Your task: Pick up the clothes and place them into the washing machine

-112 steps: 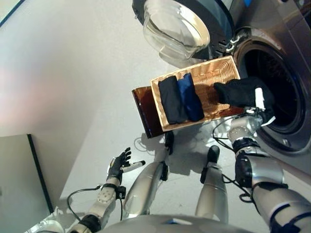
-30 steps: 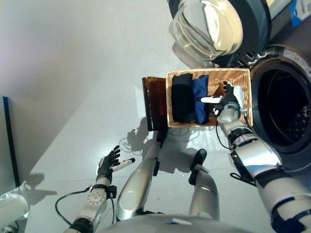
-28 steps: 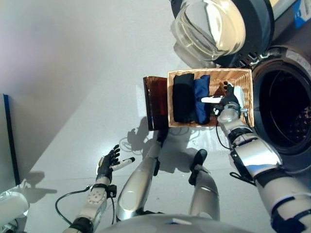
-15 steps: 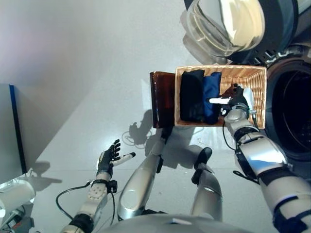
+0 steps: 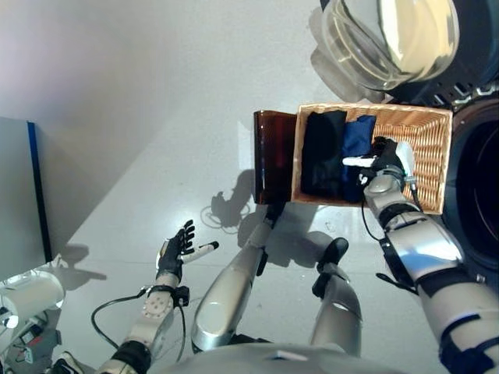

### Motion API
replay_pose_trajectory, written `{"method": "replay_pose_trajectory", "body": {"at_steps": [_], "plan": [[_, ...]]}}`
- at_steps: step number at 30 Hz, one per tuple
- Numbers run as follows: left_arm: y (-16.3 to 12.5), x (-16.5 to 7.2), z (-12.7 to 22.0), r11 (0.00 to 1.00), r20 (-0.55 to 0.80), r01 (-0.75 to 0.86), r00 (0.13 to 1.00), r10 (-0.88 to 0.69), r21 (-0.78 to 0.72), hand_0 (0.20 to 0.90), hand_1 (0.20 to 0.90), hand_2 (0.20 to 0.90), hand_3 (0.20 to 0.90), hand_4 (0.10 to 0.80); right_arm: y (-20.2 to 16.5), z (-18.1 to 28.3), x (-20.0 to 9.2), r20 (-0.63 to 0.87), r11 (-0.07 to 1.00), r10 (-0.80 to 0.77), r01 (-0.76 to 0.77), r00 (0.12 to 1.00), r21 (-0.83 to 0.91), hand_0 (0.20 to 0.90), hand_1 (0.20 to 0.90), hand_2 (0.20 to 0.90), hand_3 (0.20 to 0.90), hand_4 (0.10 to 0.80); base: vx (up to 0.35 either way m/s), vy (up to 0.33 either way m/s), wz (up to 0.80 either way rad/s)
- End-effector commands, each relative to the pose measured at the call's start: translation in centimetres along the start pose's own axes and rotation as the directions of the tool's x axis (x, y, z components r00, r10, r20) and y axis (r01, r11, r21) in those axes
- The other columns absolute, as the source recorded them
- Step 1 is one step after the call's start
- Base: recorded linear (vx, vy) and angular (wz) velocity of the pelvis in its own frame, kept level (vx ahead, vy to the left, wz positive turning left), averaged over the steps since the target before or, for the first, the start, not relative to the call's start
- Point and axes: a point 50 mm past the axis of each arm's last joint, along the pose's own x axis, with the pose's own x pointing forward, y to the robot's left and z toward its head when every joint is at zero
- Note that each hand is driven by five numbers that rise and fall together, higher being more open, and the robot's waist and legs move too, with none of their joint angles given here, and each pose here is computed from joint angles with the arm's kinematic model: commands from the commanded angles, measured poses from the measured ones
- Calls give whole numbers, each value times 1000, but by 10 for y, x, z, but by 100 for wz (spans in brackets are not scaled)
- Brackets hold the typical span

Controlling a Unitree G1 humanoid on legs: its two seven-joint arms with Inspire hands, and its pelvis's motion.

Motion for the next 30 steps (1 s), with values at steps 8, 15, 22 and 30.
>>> {"method": "replay_pose_trajectory", "body": {"at_steps": [8, 15, 22, 30], "plan": [[12, 3, 17, 999, 86, -41, 996, 39, 28, 900, 900, 900, 900, 800, -44, 9, 14, 35, 988, -150, 151, 988, -25, 200, 200, 200, 200, 300, 0, 0, 0], [13, -1, 6, 999, 39, -48, 998, 48, 14, 900, 900, 900, 900, 800, -42, -2, 12, 3, 988, -155, 156, 988, -17, 200, 200, 200, 200, 300, 1, -1, 0], [13, -5, -3, 999, 0, -32, 999, 32, 42, 900, 900, 900, 900, 800, -57, -12, 15, -27, 979, -203, 204, 979, 6, 200, 200, 200, 200, 300, 4, -10, -2], [16, -9, -16, 998, -60, -35, 997, 39, 58, 900, 900, 900, 900, 800, -61, -30, 13, -80, 966, -230, 237, 970, 100, 200, 200, 200, 200, 300, 31, -5, -8]]}}
